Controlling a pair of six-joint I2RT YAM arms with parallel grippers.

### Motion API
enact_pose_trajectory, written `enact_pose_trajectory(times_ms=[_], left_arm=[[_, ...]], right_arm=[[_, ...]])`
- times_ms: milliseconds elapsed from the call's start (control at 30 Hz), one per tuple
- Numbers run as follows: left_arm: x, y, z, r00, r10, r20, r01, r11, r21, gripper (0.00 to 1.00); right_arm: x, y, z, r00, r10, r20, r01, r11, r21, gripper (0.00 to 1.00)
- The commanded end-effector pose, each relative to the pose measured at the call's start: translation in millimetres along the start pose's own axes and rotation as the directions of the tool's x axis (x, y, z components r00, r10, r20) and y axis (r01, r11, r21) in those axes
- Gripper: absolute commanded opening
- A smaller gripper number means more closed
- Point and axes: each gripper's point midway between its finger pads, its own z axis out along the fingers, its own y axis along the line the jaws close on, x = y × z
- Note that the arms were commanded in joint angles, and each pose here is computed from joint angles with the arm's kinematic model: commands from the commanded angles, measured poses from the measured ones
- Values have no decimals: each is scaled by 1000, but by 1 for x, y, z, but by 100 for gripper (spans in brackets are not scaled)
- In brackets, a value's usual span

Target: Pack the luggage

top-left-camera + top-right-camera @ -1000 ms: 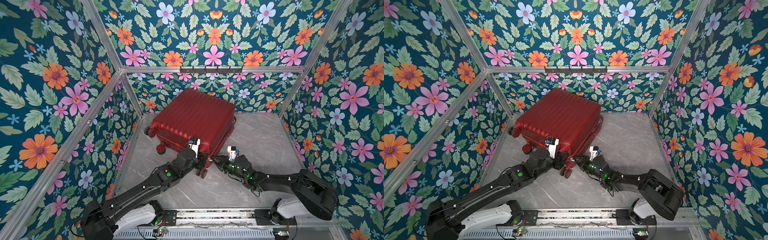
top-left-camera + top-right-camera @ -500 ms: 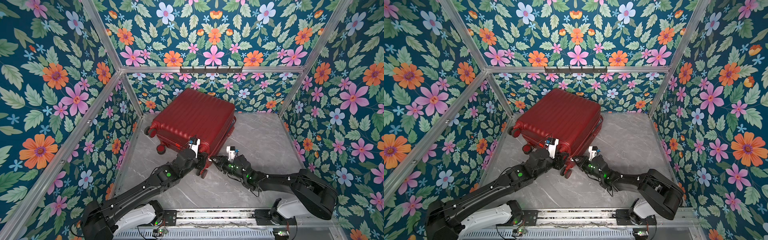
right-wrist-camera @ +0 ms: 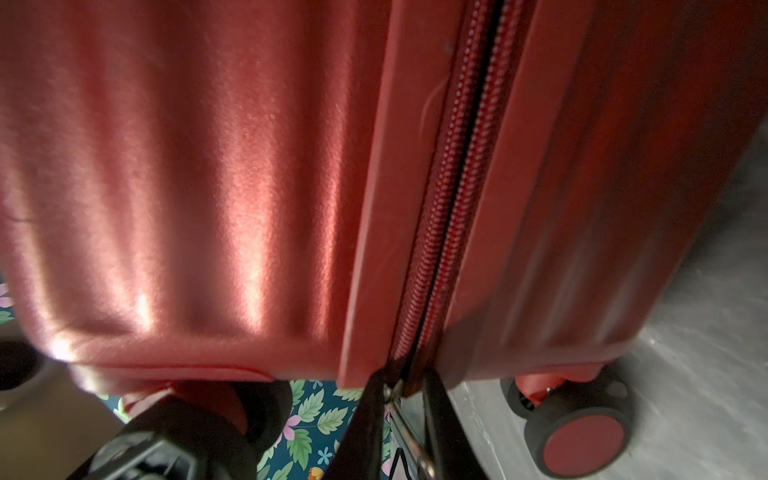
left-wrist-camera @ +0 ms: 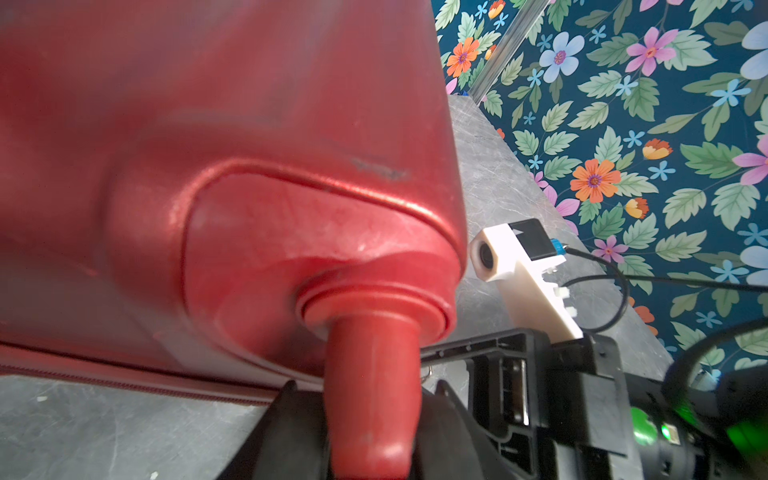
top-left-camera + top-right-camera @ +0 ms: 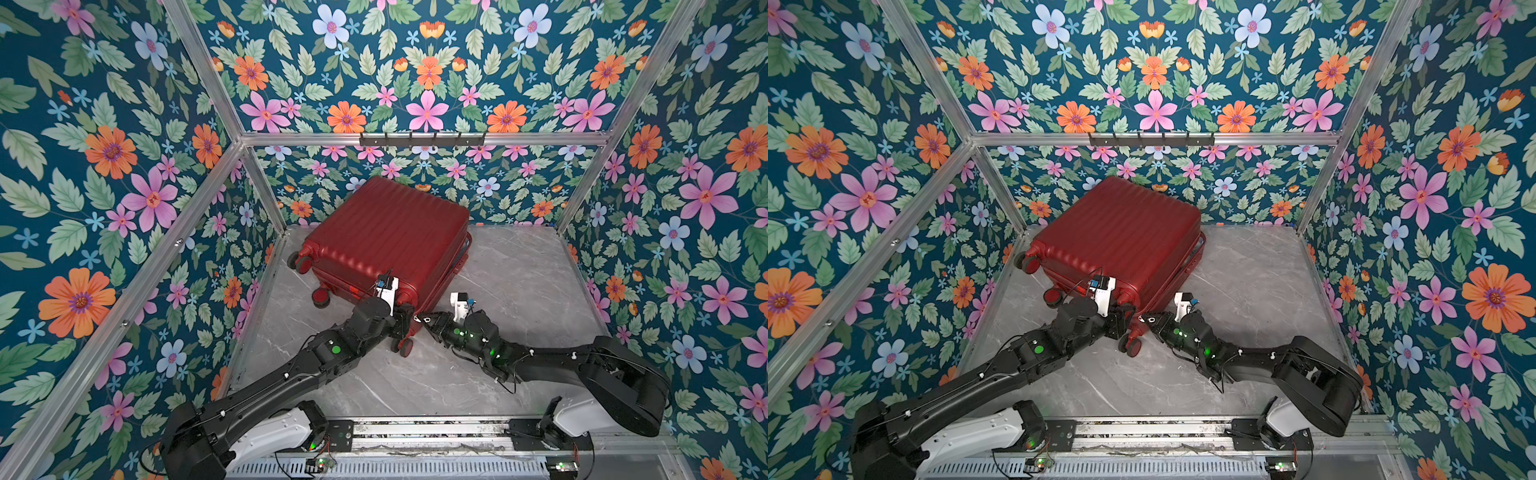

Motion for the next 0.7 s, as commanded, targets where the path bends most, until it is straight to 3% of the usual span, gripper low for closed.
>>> enact_pose_trajectory(times_ms=[0, 667], left_arm=[[-27, -11, -4, 993, -44, 107, 39, 998, 46, 0], [-26, -13, -3, 994, -44, 102, 39, 998, 48, 0]], right_arm=[[8, 5, 0, 999, -2, -37, 2, 1000, -20, 21], [11, 11, -2, 999, -17, -36, 15, 999, -32, 12]])
